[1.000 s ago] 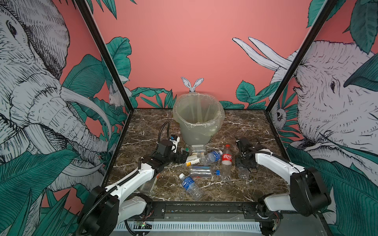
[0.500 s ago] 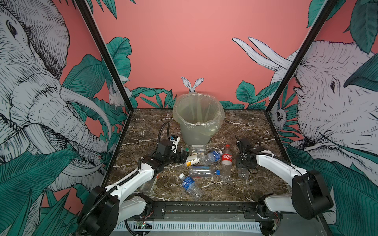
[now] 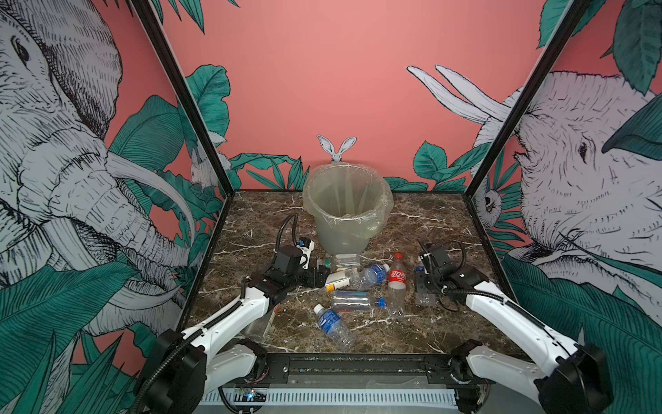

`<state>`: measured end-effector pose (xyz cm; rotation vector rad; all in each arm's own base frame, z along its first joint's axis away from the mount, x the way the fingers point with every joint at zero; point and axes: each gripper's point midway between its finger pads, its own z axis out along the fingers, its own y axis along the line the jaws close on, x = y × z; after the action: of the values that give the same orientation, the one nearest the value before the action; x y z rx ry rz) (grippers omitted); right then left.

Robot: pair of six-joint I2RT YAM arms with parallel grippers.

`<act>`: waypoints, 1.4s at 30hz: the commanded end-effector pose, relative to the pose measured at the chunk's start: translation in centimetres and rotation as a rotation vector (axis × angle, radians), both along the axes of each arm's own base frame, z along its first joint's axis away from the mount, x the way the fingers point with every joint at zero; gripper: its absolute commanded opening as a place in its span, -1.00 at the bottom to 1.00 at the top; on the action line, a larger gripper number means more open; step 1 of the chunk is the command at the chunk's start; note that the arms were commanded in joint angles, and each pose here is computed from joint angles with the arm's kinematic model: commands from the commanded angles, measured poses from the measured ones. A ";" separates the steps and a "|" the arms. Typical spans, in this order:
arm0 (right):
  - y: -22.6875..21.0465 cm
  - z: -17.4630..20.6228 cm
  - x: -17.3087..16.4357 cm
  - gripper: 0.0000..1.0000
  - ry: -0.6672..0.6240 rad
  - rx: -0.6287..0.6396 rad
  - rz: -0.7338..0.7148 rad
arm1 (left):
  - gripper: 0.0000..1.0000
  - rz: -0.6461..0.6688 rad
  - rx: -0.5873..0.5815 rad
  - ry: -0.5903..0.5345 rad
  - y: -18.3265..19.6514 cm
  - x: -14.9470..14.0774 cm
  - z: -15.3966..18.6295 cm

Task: Throw the plastic bottles in the bin
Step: Pick up the plastic bottle from the middle-right of the table.

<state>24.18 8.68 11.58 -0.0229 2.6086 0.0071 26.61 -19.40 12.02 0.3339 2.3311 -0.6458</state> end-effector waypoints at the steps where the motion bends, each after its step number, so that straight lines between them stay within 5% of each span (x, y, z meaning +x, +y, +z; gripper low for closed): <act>1: -0.1 1.7 -0.2 0.17 -0.072 -0.026 0.020 | 0.85 -0.012 0.025 -0.006 0.5 -0.8 0.0; 15: 3.6 6.8 -1.5 0.16 -0.315 0.094 0.198 | 0.85 0.008 0.082 0.015 1.9 -1.9 -0.7; 29: 5.4 11.0 -1.5 0.15 -0.427 0.142 0.268 | 0.85 0.019 0.105 0.024 2.4 -2.1 -1.0; 36: 7.8 18.0 1.1 0.15 -0.521 0.139 0.310 | 0.85 0.019 0.112 0.020 2.5 -2.2 -1.1; 42: 13.6 27.1 6.8 0.12 -0.607 0.140 0.362 | 0.85 0.026 0.112 0.014 2.8 -2.4 -1.2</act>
<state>28.33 19.75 34.44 -0.3557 2.0464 0.2709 24.95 -17.18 11.52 0.3450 2.3703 -0.5333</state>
